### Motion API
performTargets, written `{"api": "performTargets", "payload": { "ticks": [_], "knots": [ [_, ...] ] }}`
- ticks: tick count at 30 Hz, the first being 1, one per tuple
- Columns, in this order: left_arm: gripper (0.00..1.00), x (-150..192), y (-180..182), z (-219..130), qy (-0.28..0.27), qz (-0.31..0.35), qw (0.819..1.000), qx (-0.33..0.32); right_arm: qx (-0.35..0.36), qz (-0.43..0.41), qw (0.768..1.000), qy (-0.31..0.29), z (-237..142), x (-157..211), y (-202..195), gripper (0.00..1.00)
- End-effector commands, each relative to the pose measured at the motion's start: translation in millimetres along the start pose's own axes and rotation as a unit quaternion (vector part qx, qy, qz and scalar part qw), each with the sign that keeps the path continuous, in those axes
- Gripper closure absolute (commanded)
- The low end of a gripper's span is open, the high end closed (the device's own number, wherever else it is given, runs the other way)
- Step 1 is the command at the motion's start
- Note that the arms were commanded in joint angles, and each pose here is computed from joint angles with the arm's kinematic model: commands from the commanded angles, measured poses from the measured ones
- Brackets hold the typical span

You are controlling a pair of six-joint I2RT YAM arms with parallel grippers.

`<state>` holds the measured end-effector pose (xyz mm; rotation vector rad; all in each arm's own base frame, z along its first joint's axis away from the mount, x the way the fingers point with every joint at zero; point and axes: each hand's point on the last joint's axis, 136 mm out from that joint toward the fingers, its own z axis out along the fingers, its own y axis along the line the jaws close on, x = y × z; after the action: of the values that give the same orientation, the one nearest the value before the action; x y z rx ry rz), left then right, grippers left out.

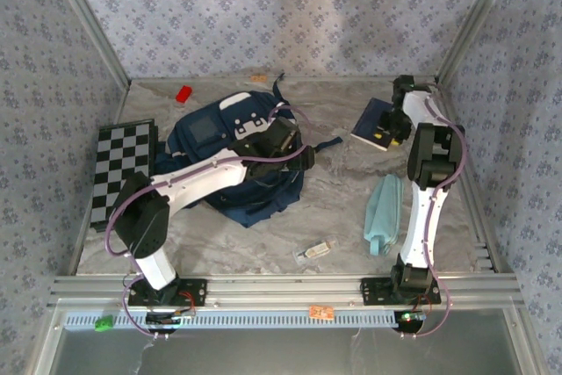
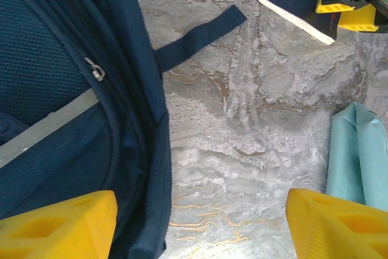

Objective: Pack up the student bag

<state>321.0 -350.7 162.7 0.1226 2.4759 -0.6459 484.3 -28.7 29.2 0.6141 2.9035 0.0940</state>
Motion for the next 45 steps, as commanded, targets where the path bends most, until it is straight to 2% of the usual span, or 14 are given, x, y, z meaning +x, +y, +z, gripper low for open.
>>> {"api": "performTargets", "payload": {
  "ticks": [1,6,11,15,19,25,27,32,40,45],
  "knots": [
    [0.26,-8.6,9.8,-13.9,-0.015,-0.016,1.0,-0.008,0.018,-0.033,0.999,0.031,-7.0,33.2,5.4,0.58],
    [0.26,-12.2,16.6,-17.4,-0.016,-0.031,0.999,-0.009,0.022,-0.051,0.997,0.062,-12.3,82.4,10.6,0.59],
    [0.26,-7.9,15.2,-13.3,0.0,-0.07,0.998,-0.008,0.012,-0.046,0.998,0.031,-27.0,111.0,10.0,0.6],
    [0.28,-2.4,-1.8,-4.0,0.007,-0.101,0.995,0.018,0.013,-0.064,0.997,0.051,-25.0,139.0,6.4,0.62],
    [0.32,1.8,-25.4,10.0,0.014,-0.103,0.994,0.032,0.002,-0.08,0.995,0.053,-27.9,161.1,10.6,0.62],
    [0.41,3.9,-58.3,54.5,0.032,-0.073,0.996,0.046,-0.036,-0.058,0.997,0.027,-42.3,142.3,16.6,0.6],
    [0.42,-0.5,-68.9,67.6,0.023,-0.049,0.997,0.049,-0.043,-0.053,0.998,0.018,-48.4,134.6,16.9,0.54],
    [0.41,-1.0,-74.1,108.5,0.021,-0.027,0.999,0.037,-0.067,-0.023,0.997,-0.004,-44.1,119.1,15.5,0.45],
    [0.44,1.7,-73.2,155.8,0.031,-0.014,0.999,0.016,-0.1,0.027,0.995,-0.001,-31.5,106.4,12.5,0.45],
    [0.52,2.2,-68.3,174.3,0.041,-0.018,0.999,0.004,-0.102,0.03,0.994,0.01,-21.7,106.0,16.4,0.43]
  ]
}}
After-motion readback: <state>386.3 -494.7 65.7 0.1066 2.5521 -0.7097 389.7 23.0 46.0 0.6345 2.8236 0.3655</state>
